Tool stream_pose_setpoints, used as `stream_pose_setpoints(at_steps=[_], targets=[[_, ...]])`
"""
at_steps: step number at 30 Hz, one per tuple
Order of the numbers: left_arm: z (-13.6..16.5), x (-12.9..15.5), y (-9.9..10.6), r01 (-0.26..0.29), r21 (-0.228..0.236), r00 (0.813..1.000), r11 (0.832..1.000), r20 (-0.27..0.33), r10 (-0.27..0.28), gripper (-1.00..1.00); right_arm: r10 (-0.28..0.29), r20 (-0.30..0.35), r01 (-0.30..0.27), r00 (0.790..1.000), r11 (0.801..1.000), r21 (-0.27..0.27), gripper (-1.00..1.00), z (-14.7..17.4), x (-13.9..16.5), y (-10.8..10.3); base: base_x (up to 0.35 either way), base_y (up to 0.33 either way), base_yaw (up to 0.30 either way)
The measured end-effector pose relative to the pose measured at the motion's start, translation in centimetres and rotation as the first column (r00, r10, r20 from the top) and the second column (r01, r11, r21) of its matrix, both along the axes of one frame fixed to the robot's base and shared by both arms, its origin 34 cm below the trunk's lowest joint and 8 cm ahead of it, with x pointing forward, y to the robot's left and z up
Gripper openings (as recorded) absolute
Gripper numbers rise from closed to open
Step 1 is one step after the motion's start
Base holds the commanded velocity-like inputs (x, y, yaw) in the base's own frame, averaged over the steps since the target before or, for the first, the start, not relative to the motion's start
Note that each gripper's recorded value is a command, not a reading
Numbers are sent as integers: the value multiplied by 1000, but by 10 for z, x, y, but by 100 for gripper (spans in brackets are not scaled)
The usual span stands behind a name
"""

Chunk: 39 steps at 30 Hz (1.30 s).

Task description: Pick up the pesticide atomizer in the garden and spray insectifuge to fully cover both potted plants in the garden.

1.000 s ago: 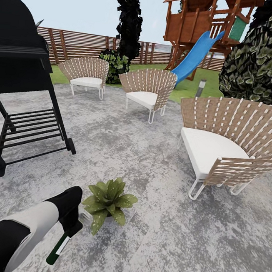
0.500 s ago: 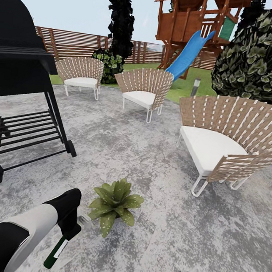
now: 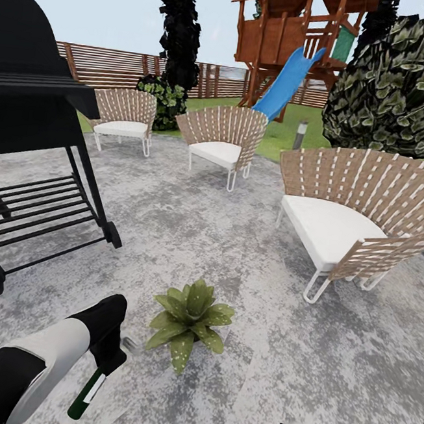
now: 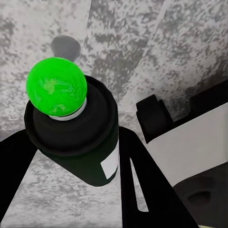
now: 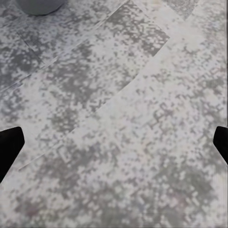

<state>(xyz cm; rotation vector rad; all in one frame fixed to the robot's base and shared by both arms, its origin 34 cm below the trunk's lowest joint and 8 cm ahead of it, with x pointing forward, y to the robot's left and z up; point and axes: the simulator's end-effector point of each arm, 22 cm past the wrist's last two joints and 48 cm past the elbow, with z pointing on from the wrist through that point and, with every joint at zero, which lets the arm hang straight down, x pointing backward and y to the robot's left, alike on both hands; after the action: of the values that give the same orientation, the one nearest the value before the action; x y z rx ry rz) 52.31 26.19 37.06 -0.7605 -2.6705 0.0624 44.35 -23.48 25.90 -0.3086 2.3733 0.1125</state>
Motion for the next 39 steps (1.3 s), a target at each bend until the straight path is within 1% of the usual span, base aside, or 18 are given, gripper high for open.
stream_pose_setpoints(at_steps=[15, 20, 25, 31, 34, 35, 39], targets=[[4, 3, 2, -3, 2, 1000, 1000, 12, 3, -100, 0, 8, 0, 1000, 1000, 0, 100, 3, 3, 0, 0, 4, -274], [5, 4, 1, -2, 1, 1000, 1000, 14, 2, -100, -1, 11, 1, 1000, 1000, 0, 100, 4, 4, 0, -92, 208, -288], [5, 4, 2, -3, 2, 1000, 1000, 15, 3, -100, -1, 14, 1, 1000, 1000, 1, 100, 4, 5, 0, -132, 279, -72], [5, 4, 0, -1, 0, 1000, 1000, 15, 1, -100, 0, 15, 0, 1000, 1000, -1, 100, 5, 5, -1, 39, 286, -2], [5, 4, -1, 2, -1, 1000, 1000, 14, -2, -100, 0, 15, 0, 1000, 1000, -1, 100, 5, 6, -1, 30, 79, -26], [4, 3, 1, 3, 4, 1000, 1000, 13, -3, -100, -1, 14, 1, 1000, 1000, -1, 100, 4, 5, -1, 2, 7, -172], [4, 3, 1, 1, 2, 1000, 1000, 13, -1, -100, -5, 12, 5, 1000, 1000, 1, 100, 4, 4, -1, 1, 2, -247]])
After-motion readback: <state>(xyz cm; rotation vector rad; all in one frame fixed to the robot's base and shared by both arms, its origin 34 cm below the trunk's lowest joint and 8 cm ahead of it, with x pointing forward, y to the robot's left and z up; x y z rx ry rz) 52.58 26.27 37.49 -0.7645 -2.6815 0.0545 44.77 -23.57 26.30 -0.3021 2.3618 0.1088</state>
